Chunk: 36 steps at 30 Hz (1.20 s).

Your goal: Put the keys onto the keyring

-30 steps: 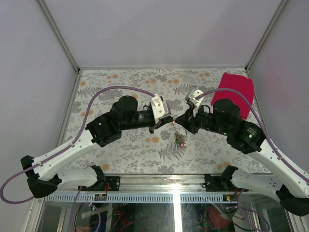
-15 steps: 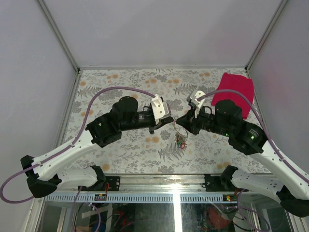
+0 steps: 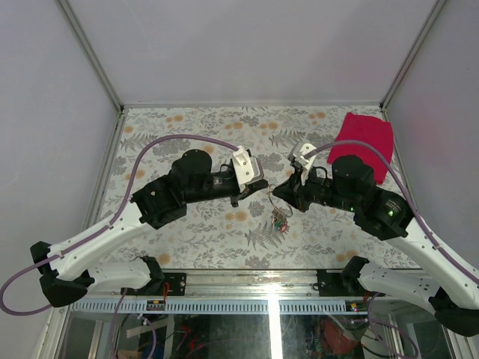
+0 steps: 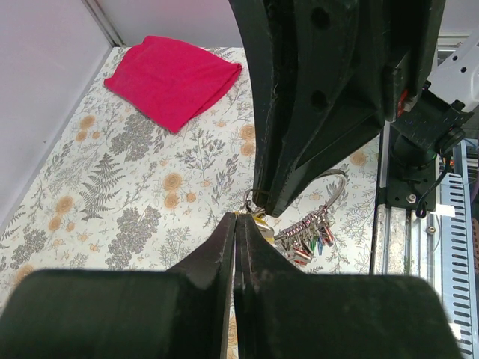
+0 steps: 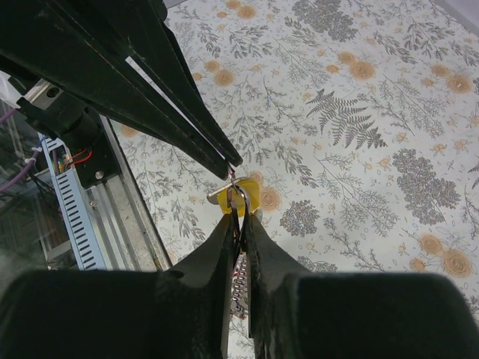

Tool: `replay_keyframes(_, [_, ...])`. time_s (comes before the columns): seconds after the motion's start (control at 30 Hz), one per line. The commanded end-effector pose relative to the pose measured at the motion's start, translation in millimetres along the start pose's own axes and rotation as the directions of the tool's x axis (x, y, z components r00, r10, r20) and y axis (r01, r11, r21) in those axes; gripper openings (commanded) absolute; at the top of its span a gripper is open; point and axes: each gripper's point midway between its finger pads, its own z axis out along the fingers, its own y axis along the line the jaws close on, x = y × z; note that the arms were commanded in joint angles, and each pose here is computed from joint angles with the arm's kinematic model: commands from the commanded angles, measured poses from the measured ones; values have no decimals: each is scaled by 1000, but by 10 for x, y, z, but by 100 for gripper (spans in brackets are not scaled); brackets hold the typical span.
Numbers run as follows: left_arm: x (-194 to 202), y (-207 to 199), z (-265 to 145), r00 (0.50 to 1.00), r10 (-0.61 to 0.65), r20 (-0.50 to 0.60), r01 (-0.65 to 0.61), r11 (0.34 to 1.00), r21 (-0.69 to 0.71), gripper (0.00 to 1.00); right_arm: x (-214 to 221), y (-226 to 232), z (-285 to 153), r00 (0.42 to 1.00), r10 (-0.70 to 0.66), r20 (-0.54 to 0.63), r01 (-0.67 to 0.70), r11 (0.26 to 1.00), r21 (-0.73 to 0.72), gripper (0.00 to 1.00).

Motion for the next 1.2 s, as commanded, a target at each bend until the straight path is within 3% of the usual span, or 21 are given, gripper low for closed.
replay_keyframes(0.0, [-164,171,-42,999,20,50,-15,996,-86,0,-146,167,-121,998,-27,62,31,997,-77,0])
replay_keyframes(0.23, [-130,145,7,999,15,40,-12,998,-66,0,-218,242,-113,994,-28,103,41,992,-120,0])
replay_keyframes(0.7, [-137,136,41,999,7,44,-5,998,-56,16,-252,376,-117,988,-32,148,61,979,-194,0])
replay_keyframes(1.03, [-217,193,-27,996,-30,83,39,994,-106,23,-272,232,-119,985,-35,168,54,993,-108,0])
replay_keyframes(1.17, [-299,295,-127,986,-101,134,125,975,-183,37,-277,149,-137,980,-48,193,60,997,-57,0])
